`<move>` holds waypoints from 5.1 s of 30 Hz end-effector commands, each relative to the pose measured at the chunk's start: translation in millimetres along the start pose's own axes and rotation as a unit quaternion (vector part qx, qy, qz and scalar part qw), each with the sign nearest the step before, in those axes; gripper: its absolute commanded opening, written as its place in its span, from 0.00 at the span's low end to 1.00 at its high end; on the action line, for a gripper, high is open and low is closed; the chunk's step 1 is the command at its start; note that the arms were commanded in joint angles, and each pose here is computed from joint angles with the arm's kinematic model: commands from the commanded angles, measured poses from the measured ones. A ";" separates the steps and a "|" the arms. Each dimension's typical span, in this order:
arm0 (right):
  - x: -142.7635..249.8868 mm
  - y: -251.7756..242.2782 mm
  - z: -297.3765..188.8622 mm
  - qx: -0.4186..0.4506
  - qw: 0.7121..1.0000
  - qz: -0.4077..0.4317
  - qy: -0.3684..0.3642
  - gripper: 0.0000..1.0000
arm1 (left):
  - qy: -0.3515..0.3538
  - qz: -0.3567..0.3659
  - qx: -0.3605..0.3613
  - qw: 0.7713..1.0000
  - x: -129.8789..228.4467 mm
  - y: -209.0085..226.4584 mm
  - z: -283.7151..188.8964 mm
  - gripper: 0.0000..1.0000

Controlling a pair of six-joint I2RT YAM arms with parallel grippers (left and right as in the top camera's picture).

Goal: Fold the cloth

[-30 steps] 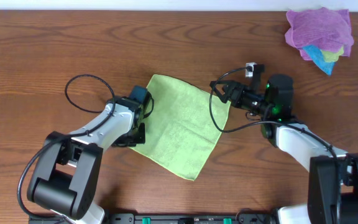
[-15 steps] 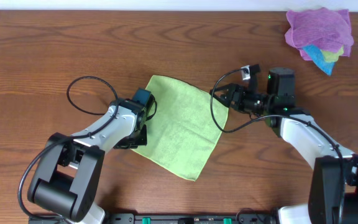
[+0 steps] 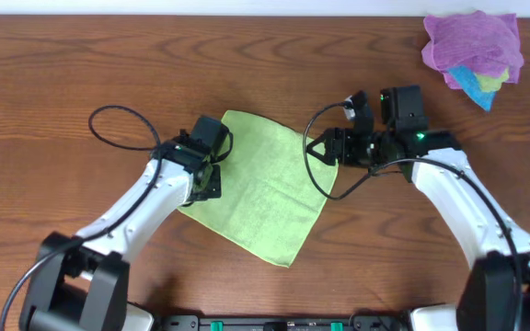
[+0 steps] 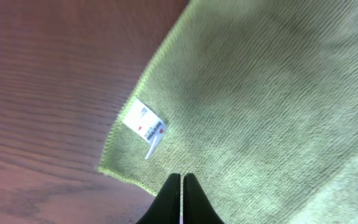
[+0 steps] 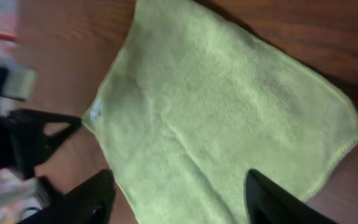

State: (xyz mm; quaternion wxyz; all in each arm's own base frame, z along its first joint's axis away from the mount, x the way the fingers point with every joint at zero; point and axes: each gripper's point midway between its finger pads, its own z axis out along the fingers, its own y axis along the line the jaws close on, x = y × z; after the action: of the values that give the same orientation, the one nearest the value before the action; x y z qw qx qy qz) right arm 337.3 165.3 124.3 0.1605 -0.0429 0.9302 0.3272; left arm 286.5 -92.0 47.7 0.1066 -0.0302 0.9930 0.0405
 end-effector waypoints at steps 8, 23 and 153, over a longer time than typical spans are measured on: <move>23.0 -15.2 9.5 0.160 0.985 -0.063 0.026 0.02 | -0.047 0.005 -0.005 0.999 -22.8 -1.8 -5.6 0.06; 28.1 -76.7 67.4 0.245 0.967 -0.029 0.059 0.02 | -0.014 0.024 -0.009 1.000 -17.1 -8.0 23.5 0.06; 147.6 -29.0 -41.4 0.211 0.974 0.001 0.080 0.43 | -0.013 -0.014 0.101 0.995 19.0 11.1 -53.7 0.06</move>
State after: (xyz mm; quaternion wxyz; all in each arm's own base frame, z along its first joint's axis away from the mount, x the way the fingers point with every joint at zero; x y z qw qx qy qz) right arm 196.0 120.2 92.0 0.0927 -0.0370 0.9880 0.1179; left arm 273.3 -90.6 100.4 0.1277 -0.0225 0.9900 -0.0551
